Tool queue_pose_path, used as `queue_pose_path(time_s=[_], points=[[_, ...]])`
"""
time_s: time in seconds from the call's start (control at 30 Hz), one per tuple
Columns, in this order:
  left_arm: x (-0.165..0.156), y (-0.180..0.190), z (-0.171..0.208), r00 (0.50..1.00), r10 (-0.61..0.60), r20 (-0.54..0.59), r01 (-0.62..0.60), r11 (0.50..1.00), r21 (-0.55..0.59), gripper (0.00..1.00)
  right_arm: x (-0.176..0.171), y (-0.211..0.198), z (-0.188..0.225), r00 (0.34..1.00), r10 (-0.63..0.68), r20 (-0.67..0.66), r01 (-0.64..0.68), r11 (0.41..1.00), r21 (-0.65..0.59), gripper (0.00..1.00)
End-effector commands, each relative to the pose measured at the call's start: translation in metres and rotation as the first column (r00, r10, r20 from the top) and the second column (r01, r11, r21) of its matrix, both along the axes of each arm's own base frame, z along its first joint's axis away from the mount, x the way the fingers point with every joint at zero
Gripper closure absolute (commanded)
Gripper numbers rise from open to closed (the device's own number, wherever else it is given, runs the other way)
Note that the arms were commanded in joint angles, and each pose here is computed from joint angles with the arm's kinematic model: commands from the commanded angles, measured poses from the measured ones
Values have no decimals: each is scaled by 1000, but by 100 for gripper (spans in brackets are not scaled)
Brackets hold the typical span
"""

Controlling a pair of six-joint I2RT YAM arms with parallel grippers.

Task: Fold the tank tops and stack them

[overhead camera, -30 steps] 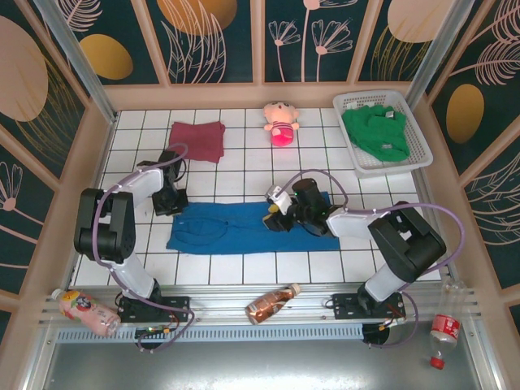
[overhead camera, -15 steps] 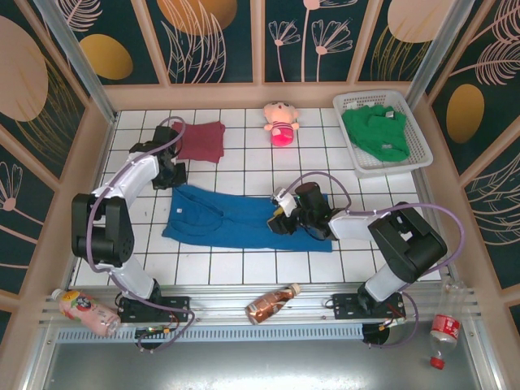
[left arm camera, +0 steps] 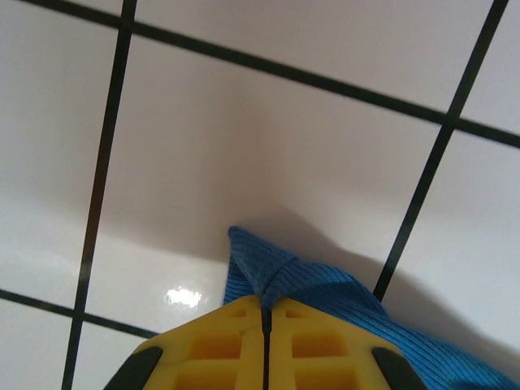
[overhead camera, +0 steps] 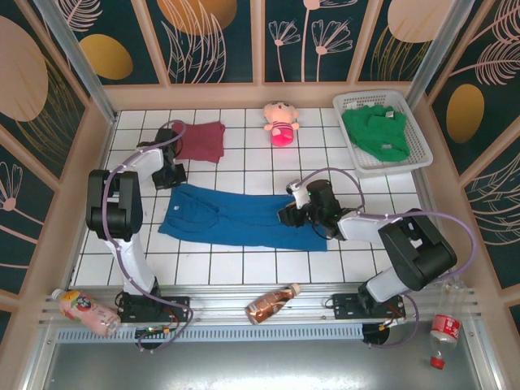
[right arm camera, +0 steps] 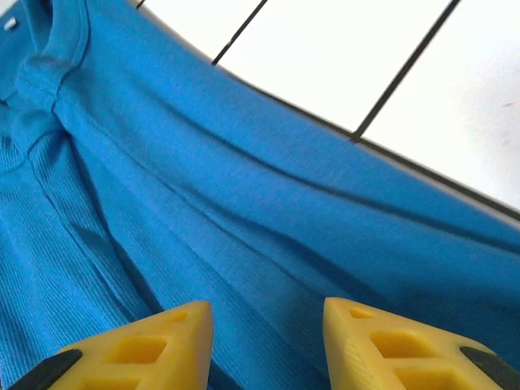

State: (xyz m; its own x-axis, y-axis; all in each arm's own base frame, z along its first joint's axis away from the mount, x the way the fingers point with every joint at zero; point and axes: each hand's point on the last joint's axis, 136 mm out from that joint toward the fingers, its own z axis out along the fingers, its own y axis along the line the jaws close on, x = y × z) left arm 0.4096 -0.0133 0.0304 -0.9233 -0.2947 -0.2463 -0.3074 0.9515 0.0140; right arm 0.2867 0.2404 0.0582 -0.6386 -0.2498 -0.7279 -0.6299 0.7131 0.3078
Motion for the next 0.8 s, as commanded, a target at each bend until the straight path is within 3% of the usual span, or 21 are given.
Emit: queue_pose_path(time_s=[0.0, 0.17, 0.43, 0.6, 0.77], points=[[10, 12, -2, 1000, 18, 23, -20, 998, 60, 92, 13, -19, 8, 989, -137, -48, 139, 989, 49, 60], [15, 19, -3, 1000, 9, 11, -11, 994, 108, 86, 27, -37, -5, 950, -262, -169, 270, 962, 27, 64], [-11, 13, 23, 998, 6, -56, -2, 998, 67, 53, 31, -52, -27, 901, -327, -285, 313, 945, -94, 70], [-41, -4, 48, 998, 49, -40, -51, 998, -49, 49, 55, -35, 25, 965, -220, -141, 215, 975, -55, 70], [-71, -37, 55, 997, 72, -33, -77, 983, -166, 48, 77, -32, 41, 999, -43, 10, 44, 977, -209, 64]])
